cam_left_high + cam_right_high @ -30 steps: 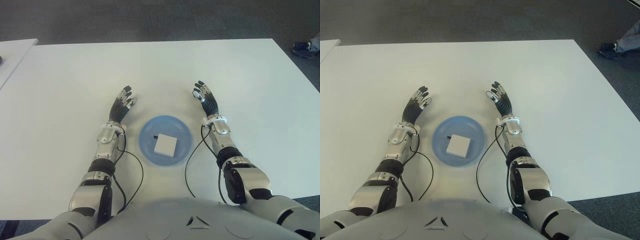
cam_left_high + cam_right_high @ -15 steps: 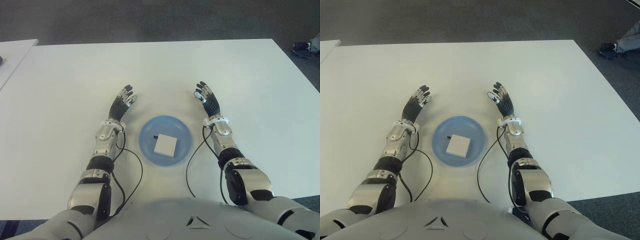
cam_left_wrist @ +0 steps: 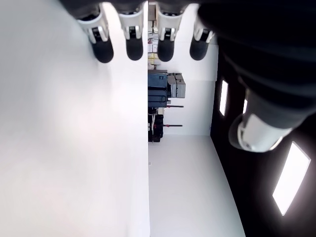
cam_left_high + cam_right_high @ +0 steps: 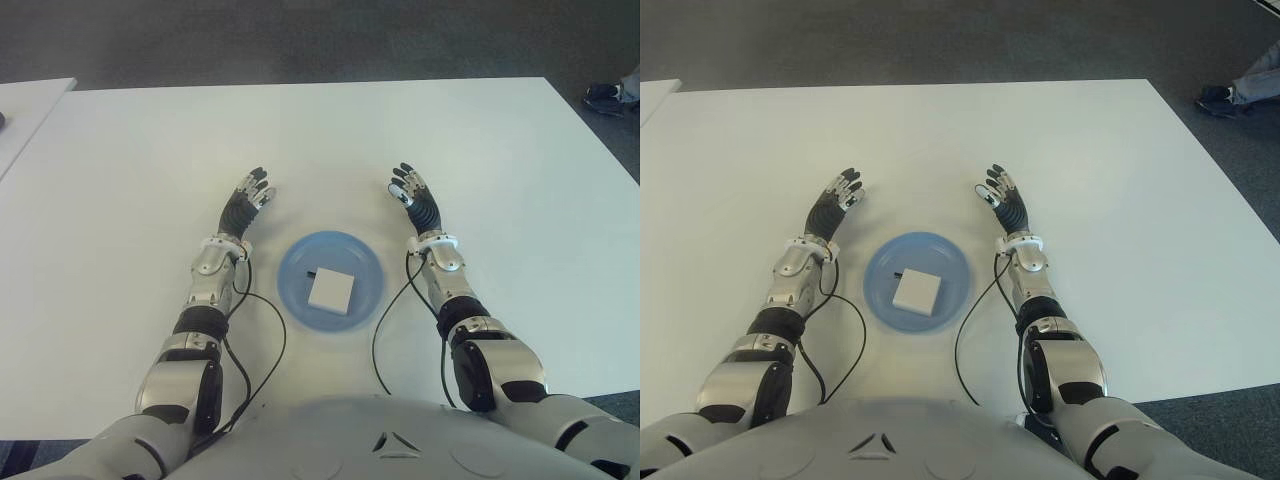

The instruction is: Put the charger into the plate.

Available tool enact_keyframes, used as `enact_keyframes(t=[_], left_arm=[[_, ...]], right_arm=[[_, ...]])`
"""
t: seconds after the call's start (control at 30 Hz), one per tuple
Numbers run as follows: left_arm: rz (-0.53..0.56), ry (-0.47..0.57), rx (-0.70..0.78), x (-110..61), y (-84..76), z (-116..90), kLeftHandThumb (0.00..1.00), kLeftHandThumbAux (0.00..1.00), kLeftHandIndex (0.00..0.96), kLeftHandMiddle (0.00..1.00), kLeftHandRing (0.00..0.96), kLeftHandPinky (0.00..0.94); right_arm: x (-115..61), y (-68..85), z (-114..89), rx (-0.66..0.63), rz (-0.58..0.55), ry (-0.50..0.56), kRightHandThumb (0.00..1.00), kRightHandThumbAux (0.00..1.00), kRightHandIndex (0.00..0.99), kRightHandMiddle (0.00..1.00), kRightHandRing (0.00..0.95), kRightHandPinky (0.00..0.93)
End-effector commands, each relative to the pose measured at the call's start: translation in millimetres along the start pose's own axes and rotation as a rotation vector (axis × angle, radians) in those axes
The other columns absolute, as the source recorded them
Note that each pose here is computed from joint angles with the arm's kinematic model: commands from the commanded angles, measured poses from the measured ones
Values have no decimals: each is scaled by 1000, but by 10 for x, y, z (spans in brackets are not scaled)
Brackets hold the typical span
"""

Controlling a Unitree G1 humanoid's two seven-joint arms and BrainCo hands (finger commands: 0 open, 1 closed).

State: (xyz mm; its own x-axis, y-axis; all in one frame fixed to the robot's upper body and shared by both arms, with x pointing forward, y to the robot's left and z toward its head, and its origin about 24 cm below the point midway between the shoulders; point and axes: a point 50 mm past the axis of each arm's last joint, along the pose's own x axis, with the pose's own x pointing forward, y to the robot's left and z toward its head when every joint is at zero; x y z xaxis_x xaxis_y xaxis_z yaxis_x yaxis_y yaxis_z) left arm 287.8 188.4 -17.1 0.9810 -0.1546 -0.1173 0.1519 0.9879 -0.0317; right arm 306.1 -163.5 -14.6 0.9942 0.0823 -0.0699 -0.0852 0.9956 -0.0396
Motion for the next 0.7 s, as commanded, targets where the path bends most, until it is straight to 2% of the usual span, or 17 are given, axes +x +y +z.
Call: enact_keyframes(t=[0.03,0.7], left_arm=[[-22,88,-22,-52,-33,-166,115,585,0,28,31,72],[-26,71,-25,-22,-150,-152,112,600,4,37,37,69]], right_arm=[[-241,-16,-399,20,-10,205,0,504,28,129,96,47],[-295,-136,-366,-4,-33,176,0,495,20,123,93,40]])
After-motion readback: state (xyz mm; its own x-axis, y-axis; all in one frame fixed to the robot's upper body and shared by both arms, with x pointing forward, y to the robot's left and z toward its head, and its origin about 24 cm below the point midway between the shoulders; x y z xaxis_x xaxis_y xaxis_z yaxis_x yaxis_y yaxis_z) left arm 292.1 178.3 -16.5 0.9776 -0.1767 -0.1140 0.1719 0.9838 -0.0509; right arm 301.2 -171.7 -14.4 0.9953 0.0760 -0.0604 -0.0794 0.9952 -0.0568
